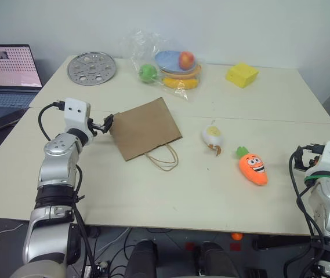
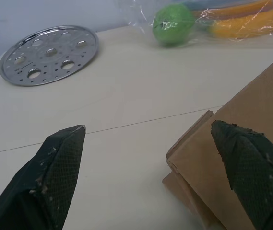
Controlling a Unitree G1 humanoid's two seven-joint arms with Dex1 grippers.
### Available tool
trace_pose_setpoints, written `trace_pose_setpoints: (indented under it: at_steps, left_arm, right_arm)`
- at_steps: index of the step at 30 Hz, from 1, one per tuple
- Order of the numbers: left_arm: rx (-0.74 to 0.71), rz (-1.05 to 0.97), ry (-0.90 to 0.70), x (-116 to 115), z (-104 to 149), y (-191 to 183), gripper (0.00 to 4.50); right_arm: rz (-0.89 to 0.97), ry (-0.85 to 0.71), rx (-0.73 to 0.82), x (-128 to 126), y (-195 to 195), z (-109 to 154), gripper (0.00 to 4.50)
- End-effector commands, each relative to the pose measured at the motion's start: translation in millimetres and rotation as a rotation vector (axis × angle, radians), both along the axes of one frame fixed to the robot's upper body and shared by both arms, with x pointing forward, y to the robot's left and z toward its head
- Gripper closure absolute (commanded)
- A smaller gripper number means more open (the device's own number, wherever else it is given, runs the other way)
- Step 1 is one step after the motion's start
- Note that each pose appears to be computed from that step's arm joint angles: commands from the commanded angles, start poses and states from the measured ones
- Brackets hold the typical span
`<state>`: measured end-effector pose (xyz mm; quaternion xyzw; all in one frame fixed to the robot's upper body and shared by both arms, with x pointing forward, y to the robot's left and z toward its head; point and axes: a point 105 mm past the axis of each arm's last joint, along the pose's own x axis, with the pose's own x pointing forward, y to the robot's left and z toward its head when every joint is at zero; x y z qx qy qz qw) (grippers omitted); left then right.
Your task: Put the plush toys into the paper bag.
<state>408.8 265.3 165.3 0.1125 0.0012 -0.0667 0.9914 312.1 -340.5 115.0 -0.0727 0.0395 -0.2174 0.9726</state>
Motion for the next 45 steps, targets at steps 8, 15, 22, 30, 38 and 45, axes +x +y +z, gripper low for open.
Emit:
trace_pose_setpoints:
  at_steps: [8, 15, 22, 30, 38, 45]
  left_arm:
    - [-0.013, 0.004, -0.077, -2, 23, 6, 0.02]
    - [-0.016, 0.017, -0.079, -3, 24, 10, 0.02]
    - [-0.015, 0.016, -0.087, -5, 27, 11, 0.02]
    - [0.111, -0.273, -0.104, -18, 58, -19, 0.02]
    - [0.302, -0.767, 0.049, -58, 45, -90, 0.02]
    - [0.432, -0.979, 0.131, -74, 3, -132, 0.02]
  right_arm:
    - [0.005, -0.055, -0.04, 1, -3, 19, 0.0]
    - [-0.012, -0.057, -0.039, -1, -5, 21, 0.0]
    - [-0.003, -0.056, -0.042, 2, -3, 21, 0.0]
    - [0.259, -0.114, -0.081, 15, 36, 63, 0.0]
    - [1.045, -0.019, -0.034, -12, 157, 86, 0.0]
    - [1.433, 0.093, 0.025, -54, 221, 89, 0.0]
